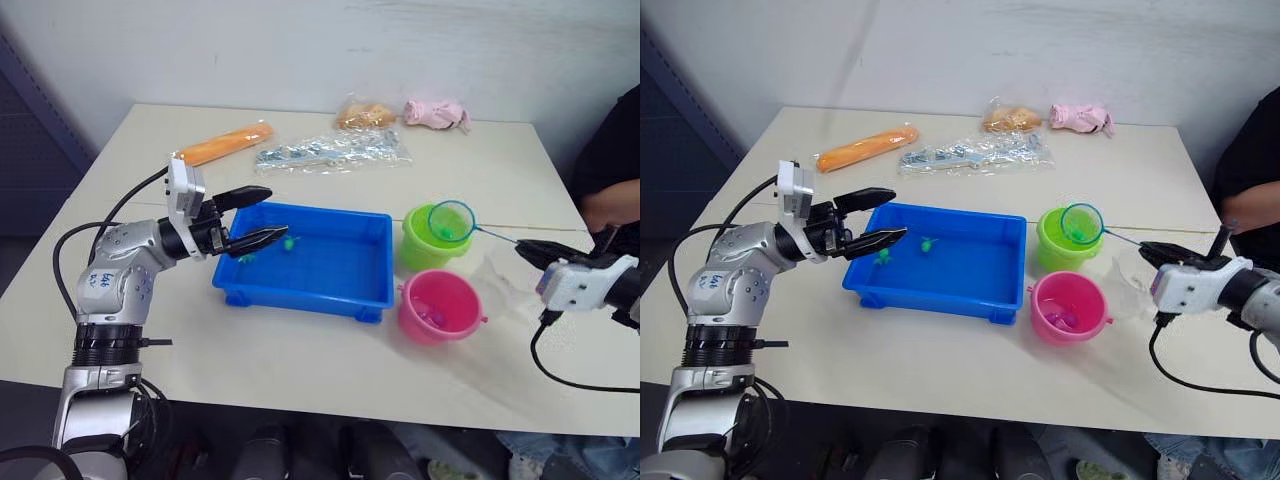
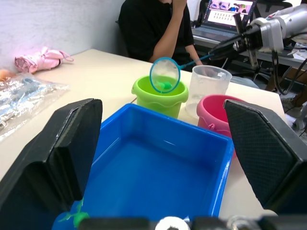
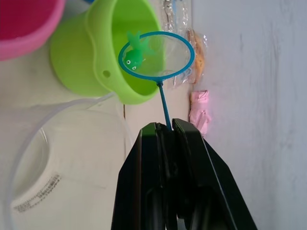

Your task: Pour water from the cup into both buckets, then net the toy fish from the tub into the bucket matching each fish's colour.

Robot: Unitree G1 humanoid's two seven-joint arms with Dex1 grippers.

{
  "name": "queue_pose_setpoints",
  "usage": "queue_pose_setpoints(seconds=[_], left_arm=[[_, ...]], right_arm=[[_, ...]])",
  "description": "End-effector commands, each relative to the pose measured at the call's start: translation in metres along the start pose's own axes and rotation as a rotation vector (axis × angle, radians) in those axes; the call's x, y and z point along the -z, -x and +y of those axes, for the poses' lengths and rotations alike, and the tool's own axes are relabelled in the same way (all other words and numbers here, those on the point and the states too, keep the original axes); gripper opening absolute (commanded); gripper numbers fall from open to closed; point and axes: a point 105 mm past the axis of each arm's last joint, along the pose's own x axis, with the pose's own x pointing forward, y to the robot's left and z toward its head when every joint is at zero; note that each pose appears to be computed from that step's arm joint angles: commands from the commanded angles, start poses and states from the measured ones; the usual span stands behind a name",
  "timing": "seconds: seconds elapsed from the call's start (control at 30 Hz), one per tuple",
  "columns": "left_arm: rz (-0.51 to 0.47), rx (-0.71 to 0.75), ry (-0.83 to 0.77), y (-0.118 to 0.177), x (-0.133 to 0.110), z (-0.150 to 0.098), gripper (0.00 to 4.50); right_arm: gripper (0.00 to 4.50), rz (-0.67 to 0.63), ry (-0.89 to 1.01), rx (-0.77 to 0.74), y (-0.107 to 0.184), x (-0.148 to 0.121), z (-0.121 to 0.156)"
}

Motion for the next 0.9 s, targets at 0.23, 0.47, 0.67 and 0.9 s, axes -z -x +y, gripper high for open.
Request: queue_pose_setpoints(seconds=[0.23, 0.47, 0.67, 0.9], left_arm=[[-0.059, 0.032, -0.041, -0.007, -0.013, -0.006, 4.36], [-0.073, 0.032, -0.042, -0.011, -0.014, -0.004, 4.36], [-0.081, 0.028, -0.049, -0.01, -0.016, -0.002, 4.36], [-0.087, 0.02, -0.053, -0.01, -0.017, -0.002, 4.36]], right_arm=[[0.0, 0.012, 0.378, 0.171, 0.007, 0.001, -0.024], [0.0, -0.054, 0.454, 0.178, -0.003, -0.006, -0.022], [0.0, -0.058, 0.466, 0.165, -0.006, -0.004, -0.02], [0.0, -0.016, 0.485, 0.197, -0.003, 0.007, -0.032]])
